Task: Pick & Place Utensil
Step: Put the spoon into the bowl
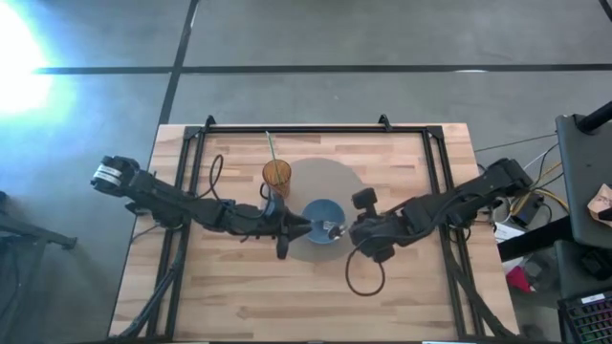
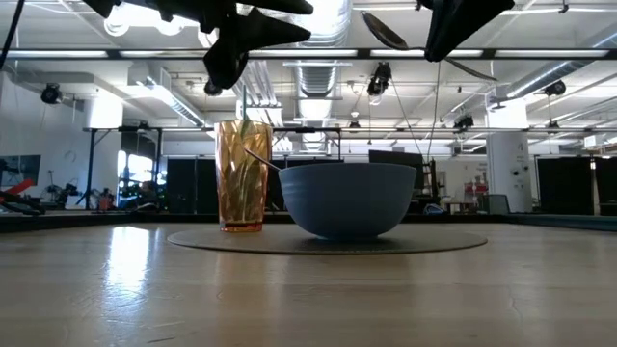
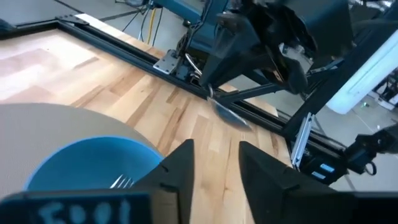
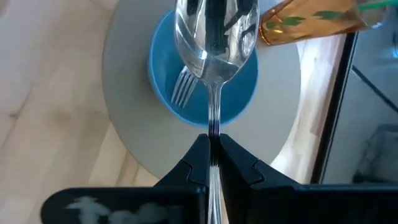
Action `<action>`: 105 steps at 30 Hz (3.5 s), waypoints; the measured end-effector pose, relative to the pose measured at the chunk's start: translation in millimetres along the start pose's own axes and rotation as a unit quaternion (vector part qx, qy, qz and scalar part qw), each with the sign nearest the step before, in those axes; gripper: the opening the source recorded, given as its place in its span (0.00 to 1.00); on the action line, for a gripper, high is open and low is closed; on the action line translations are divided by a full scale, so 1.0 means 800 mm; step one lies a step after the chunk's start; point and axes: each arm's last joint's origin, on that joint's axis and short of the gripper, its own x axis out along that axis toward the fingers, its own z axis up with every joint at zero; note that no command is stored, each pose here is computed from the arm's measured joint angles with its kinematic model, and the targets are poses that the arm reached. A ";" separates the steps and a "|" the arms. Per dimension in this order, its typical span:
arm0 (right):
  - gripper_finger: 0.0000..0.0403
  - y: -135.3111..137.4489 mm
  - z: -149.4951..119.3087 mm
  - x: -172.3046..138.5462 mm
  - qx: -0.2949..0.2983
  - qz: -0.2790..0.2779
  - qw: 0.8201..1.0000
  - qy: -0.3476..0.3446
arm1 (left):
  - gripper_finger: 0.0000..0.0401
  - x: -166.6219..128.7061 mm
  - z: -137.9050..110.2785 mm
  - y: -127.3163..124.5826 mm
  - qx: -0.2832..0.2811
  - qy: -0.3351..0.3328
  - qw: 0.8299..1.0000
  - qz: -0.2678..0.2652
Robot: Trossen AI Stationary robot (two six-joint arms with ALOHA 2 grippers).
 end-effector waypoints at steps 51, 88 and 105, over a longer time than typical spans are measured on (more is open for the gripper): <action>0.03 0.007 0.081 0.025 -0.270 -0.141 0.951 0.060 | 0.41 0.035 0.002 -0.008 -0.108 0.067 0.992 -0.003; 0.26 0.007 0.080 0.025 -0.232 -0.155 0.959 0.058 | 0.00 0.032 -0.005 -0.001 -0.061 0.095 0.993 0.035; 0.40 -0.007 0.077 -0.030 -0.189 -0.161 0.969 0.006 | 0.00 0.033 0.000 0.005 -0.056 0.077 0.994 0.055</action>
